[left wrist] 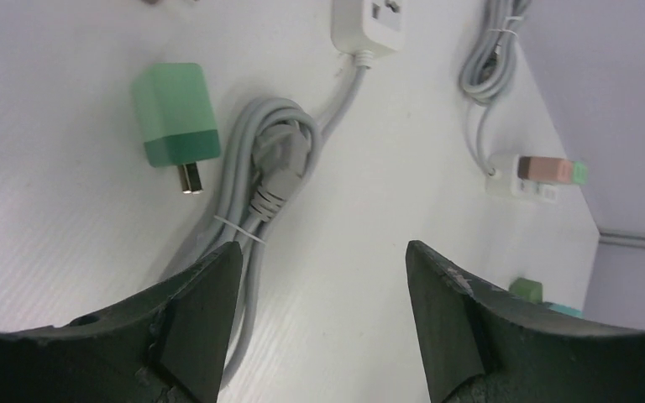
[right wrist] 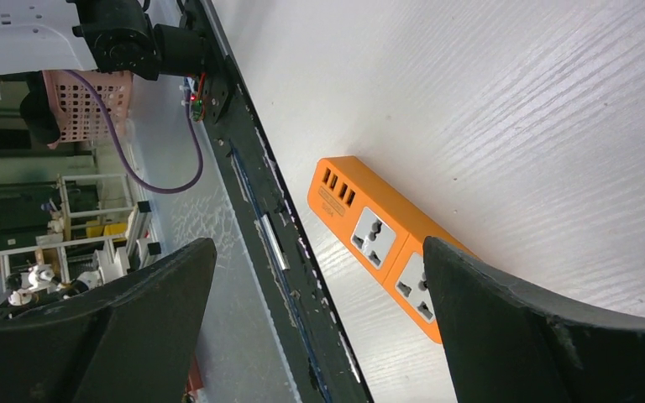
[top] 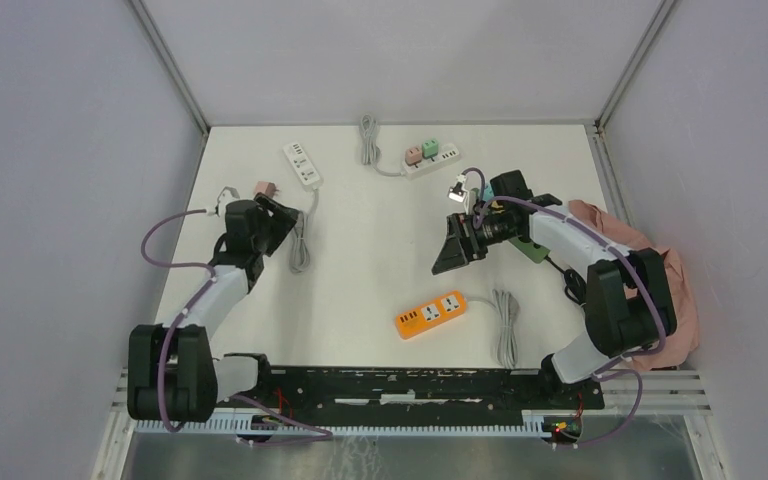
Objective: Pull the plug off the socket
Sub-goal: Place the plug at the center of the board.
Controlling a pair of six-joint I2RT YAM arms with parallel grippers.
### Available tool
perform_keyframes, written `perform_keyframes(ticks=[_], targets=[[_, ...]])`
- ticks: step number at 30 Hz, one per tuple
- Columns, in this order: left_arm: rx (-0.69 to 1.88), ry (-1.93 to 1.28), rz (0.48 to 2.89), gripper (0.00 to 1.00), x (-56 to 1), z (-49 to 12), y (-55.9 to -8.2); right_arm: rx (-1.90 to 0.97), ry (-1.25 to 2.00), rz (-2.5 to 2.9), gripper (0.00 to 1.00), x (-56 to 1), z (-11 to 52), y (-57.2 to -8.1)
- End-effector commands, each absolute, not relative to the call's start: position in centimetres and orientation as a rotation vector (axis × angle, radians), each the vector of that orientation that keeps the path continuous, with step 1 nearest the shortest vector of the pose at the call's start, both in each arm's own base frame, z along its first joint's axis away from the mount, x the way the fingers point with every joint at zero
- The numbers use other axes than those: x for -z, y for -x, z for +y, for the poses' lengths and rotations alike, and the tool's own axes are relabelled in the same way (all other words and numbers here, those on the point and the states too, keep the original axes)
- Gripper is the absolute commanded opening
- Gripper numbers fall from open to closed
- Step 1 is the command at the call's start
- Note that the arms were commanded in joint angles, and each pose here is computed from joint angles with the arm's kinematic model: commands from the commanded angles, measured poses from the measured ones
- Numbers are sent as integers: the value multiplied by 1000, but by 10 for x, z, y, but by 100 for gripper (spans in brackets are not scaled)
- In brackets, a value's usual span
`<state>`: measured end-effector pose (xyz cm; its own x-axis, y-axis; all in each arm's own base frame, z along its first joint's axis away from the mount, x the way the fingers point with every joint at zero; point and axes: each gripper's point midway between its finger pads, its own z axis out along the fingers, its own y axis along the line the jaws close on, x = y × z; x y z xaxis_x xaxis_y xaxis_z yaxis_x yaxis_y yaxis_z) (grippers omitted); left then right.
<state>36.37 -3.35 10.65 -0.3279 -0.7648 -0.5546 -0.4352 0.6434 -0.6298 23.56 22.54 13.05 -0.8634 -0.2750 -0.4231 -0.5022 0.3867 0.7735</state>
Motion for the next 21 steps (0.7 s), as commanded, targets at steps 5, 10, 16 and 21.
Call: perform_keyframes(ticks=[5, 10, 16, 21], targets=[[868, 653, 1924, 77, -152, -96, -340, -1414, 761, 2289, 100, -161, 220, -248], [1036, 362, 1883, 78, -180, -150, -313, -1426, 720, 2268, 100, -165, 211, -254], [1196, -131, 1819, 81, -200, -225, -259, -1402, 716, 2236, 100, -173, 204, -257], [1293, -421, 1690, 82, -209, -265, -207, -1363, 741, 2217, 100, -177, 201, -257]])
